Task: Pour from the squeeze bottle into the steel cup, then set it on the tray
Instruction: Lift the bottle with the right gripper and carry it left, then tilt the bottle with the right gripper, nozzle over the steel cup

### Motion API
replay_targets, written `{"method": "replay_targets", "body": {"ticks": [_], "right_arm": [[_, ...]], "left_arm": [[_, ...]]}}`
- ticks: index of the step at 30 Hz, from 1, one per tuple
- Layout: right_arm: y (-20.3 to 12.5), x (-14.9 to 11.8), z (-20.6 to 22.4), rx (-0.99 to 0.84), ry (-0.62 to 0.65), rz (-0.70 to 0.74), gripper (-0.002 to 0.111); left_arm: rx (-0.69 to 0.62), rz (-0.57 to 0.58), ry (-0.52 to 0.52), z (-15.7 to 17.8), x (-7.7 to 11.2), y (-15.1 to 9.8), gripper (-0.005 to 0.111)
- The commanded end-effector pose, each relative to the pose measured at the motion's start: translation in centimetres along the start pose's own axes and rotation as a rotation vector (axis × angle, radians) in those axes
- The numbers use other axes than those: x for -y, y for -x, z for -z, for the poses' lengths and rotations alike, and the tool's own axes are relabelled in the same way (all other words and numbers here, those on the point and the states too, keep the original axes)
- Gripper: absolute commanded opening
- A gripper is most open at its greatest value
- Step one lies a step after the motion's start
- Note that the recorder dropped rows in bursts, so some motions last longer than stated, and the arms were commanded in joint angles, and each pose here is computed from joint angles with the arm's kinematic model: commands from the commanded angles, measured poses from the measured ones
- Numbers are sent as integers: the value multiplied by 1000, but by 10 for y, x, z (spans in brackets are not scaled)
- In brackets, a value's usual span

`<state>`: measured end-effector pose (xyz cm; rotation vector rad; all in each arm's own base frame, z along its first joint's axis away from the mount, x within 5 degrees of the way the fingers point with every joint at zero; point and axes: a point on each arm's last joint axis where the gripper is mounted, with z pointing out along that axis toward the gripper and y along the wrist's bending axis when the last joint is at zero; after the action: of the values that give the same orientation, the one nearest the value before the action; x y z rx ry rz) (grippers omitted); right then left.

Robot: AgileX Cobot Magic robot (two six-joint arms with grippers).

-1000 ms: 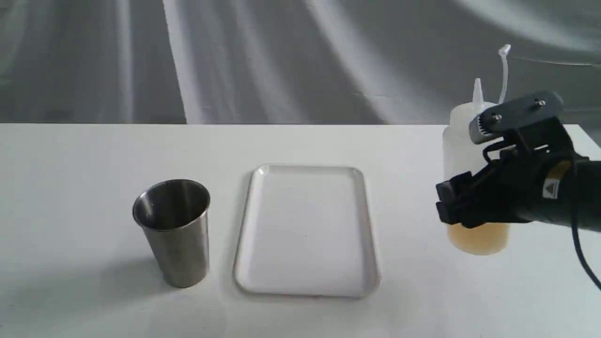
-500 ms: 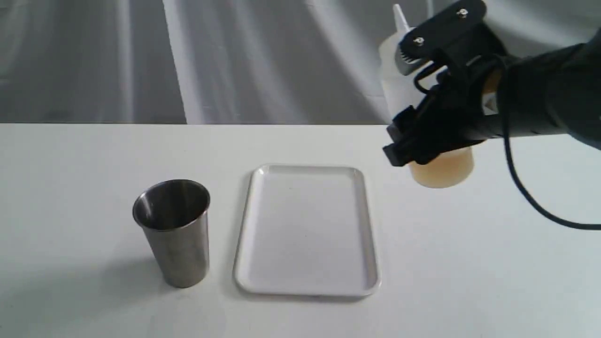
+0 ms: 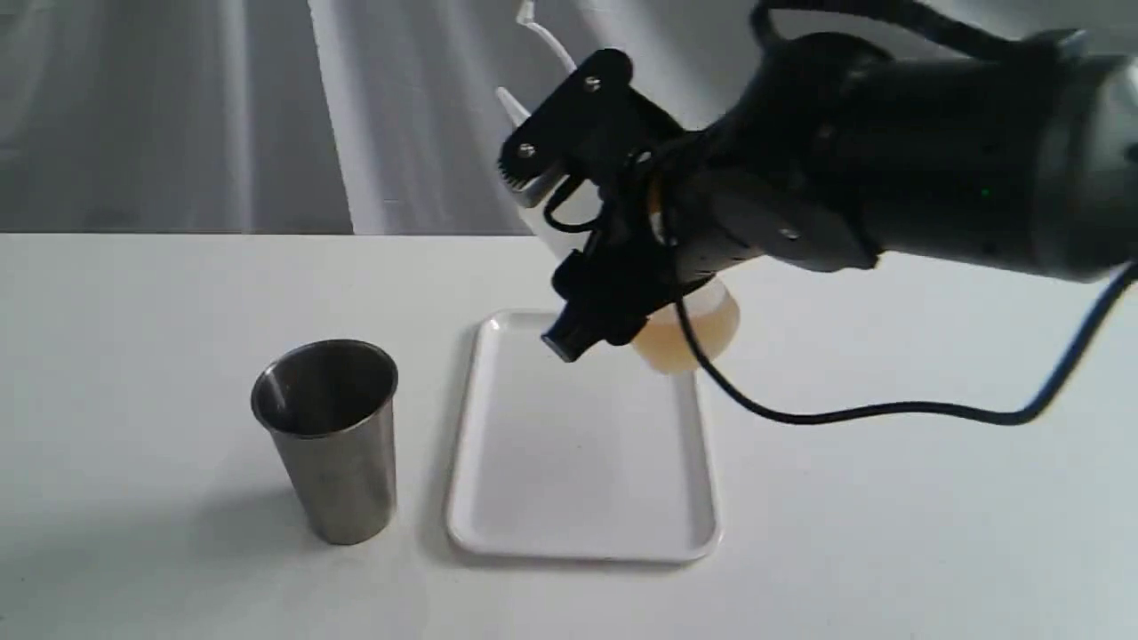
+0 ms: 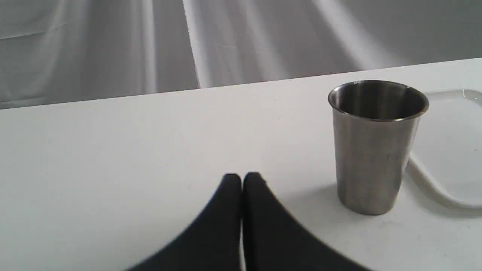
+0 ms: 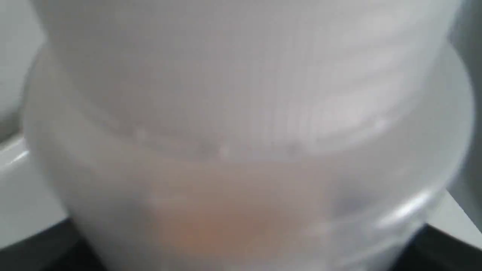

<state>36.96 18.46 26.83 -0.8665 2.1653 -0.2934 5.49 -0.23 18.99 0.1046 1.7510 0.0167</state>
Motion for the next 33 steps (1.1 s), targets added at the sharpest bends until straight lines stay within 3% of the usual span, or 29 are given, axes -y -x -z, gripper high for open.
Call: {"method": "replay_targets", "body": {"ticks": [1, 19, 33], "right_arm": [[20, -8, -1, 32, -22, 44, 10], [51, -43, -12, 33, -85, 228, 10], [52, -33, -7, -2, -257, 399, 10]], "left_arm": [[5, 3, -6, 0, 0, -1, 0], [5, 5, -6, 0, 0, -1, 0], [5, 3, -6, 0, 0, -1, 0]]}}
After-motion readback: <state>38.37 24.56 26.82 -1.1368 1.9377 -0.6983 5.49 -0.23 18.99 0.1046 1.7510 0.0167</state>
